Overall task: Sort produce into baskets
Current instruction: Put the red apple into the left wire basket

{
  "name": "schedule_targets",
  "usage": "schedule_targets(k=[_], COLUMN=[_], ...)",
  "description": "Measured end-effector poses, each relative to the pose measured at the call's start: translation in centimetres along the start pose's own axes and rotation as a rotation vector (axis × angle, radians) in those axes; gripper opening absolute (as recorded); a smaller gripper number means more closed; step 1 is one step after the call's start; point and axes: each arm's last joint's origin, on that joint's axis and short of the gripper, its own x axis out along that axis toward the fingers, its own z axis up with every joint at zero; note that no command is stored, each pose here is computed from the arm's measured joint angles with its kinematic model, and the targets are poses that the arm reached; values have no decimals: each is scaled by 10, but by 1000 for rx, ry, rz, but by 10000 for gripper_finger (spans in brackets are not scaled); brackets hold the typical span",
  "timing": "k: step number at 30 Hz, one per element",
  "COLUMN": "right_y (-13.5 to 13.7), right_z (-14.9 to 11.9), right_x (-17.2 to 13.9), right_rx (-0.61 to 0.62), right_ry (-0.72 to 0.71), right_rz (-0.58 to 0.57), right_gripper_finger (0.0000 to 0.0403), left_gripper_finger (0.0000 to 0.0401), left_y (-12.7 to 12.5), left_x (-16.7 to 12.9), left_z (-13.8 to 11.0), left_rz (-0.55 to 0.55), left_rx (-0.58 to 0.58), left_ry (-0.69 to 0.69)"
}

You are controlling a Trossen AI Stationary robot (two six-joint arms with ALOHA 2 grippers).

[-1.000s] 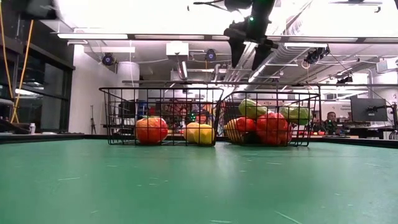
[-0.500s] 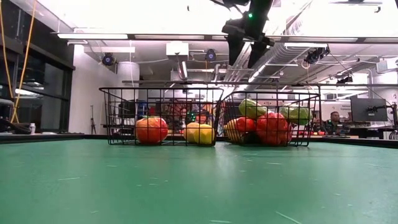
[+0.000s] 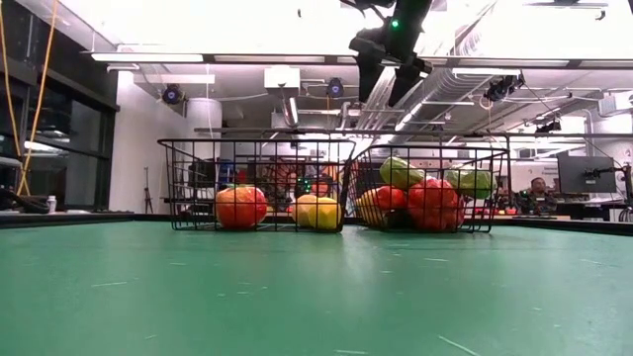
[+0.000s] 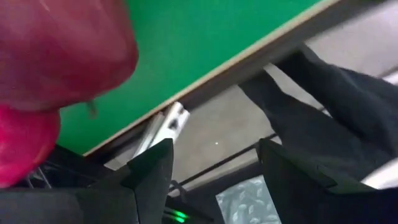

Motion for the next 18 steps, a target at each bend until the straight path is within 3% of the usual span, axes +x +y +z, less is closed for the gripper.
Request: schedule_targets(k=[5, 11, 14, 18], right_y=[0, 0, 0, 0], right_z=[0, 0, 0, -1], right_x=[0, 0, 0, 0], right_rx=[0, 4, 0, -1], right_ry=[0, 1, 4, 6], right_rz=[0, 4, 3, 2], right_gripper_finger=[397, 397, 397, 397], left_gripper_finger=[225, 225, 226, 251], left_y=[2, 17, 27, 36], left_x=[-32, -71, -77, -72], left_z=[-5, -1, 2, 4], left_rz=[-57, -144, -116, -11], left_rx=[87, 141, 108, 88], left_ry=[-44, -289, -324, -265])
